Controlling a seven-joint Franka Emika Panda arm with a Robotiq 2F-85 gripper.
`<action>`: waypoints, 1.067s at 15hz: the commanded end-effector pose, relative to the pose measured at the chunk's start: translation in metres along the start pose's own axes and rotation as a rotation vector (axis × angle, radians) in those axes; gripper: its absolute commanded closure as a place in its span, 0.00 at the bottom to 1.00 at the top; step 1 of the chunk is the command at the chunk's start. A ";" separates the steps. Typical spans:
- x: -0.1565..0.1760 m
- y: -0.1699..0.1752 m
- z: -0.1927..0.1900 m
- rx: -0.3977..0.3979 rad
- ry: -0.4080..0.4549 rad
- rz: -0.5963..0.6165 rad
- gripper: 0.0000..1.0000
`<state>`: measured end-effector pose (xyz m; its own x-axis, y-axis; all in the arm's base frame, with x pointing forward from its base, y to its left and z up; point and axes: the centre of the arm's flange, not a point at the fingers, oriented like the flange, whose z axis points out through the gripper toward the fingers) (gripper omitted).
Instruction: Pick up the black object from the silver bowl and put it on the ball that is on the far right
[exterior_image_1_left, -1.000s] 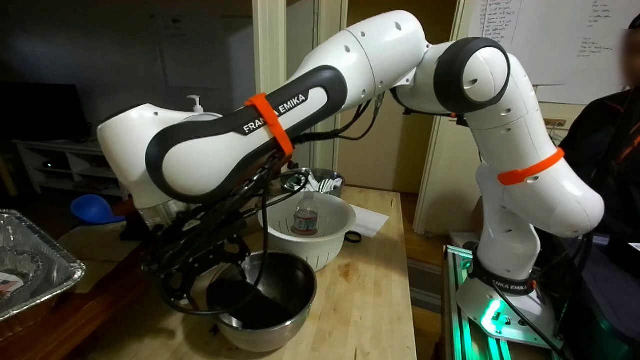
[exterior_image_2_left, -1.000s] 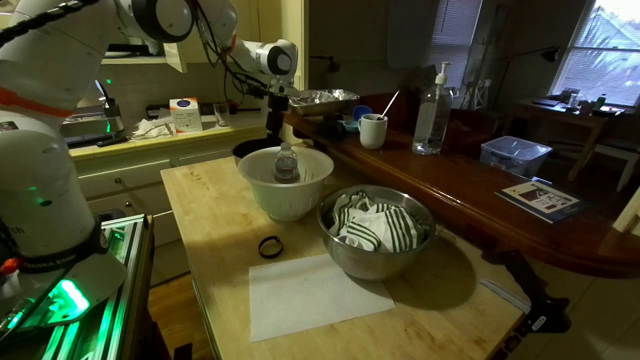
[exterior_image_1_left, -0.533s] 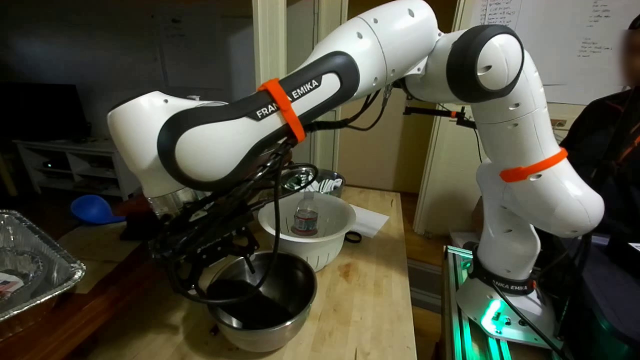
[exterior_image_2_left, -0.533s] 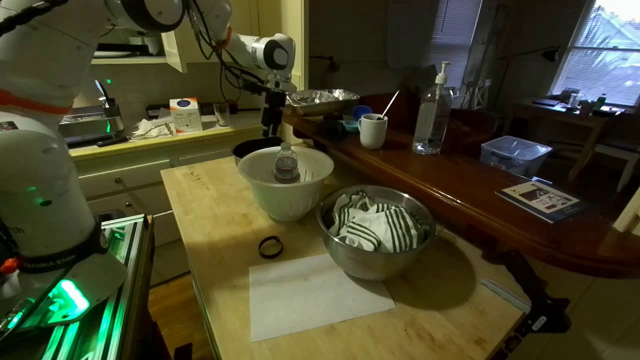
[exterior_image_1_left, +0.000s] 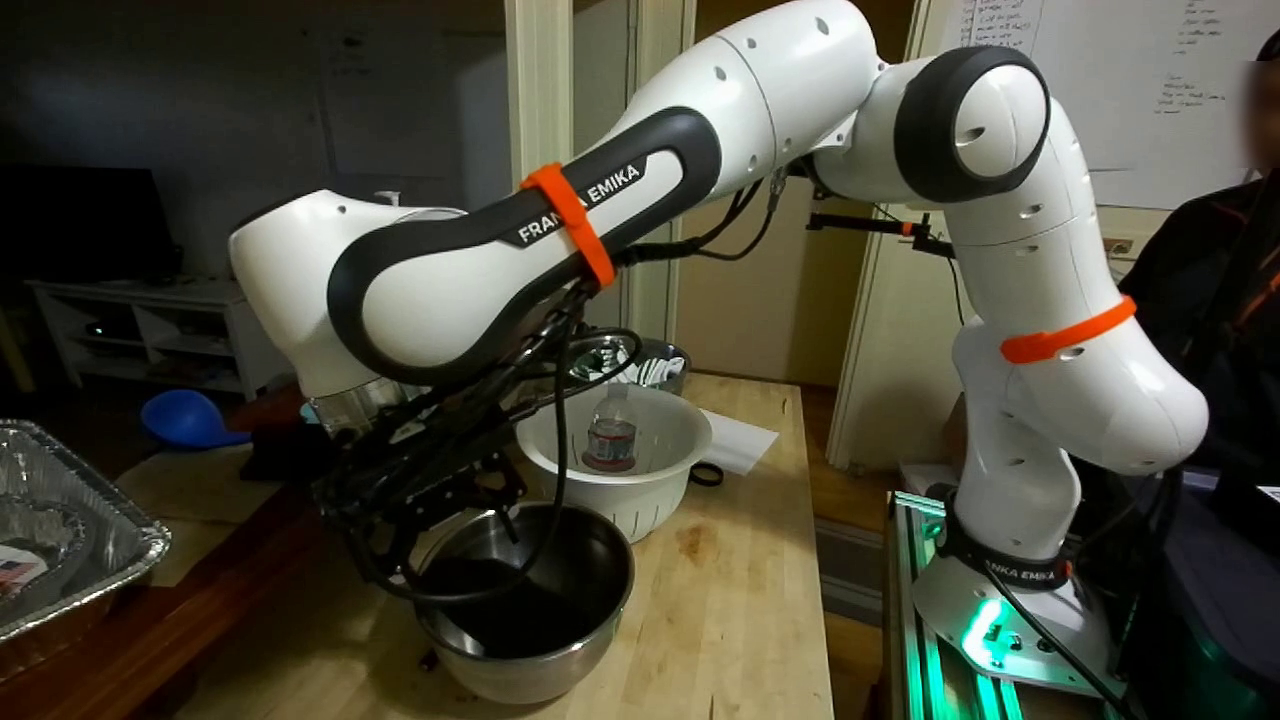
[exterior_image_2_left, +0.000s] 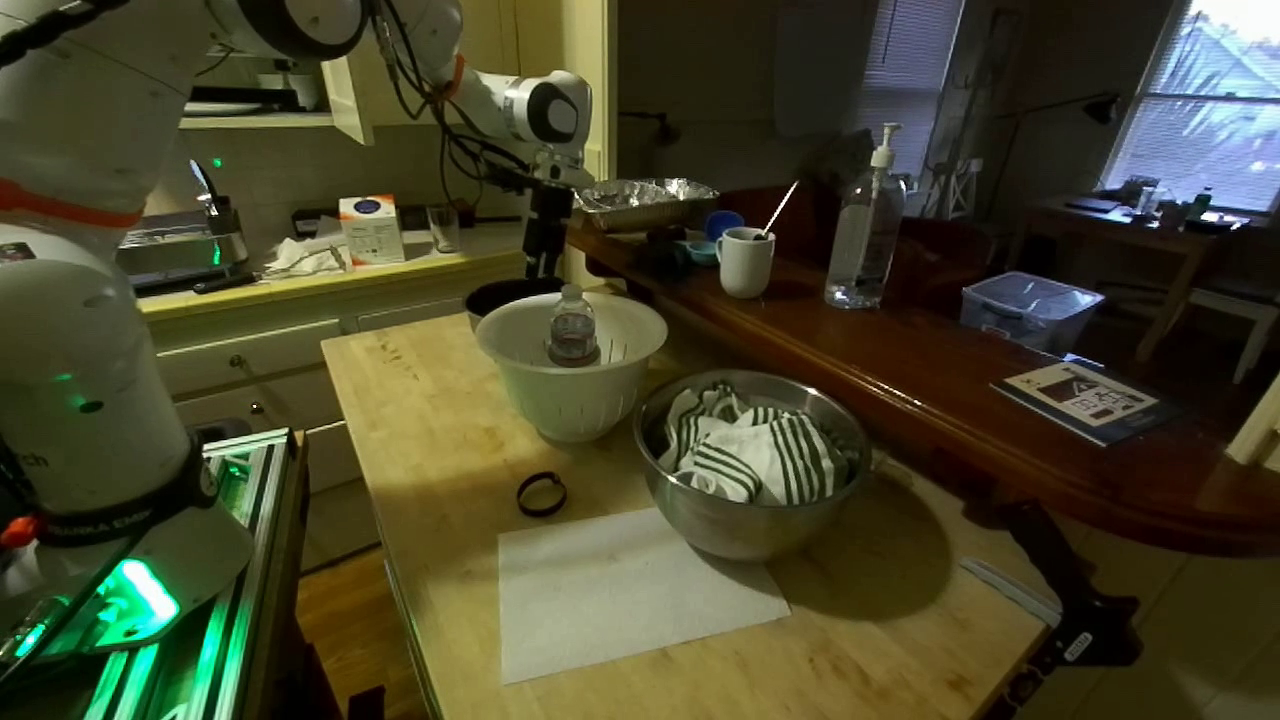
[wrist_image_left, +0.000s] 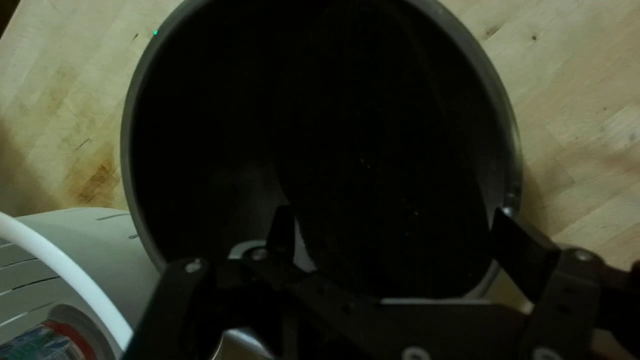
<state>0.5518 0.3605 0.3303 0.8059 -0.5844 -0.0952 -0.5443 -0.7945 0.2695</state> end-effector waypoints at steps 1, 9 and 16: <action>-0.002 0.015 -0.010 0.021 0.034 0.026 0.00; 0.009 0.003 -0.014 0.042 0.071 -0.003 0.00; 0.016 -0.007 -0.010 0.023 0.083 -0.017 0.00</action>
<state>0.5608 0.3542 0.3424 0.8227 -0.5675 -0.0320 -0.5426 -0.8009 0.2535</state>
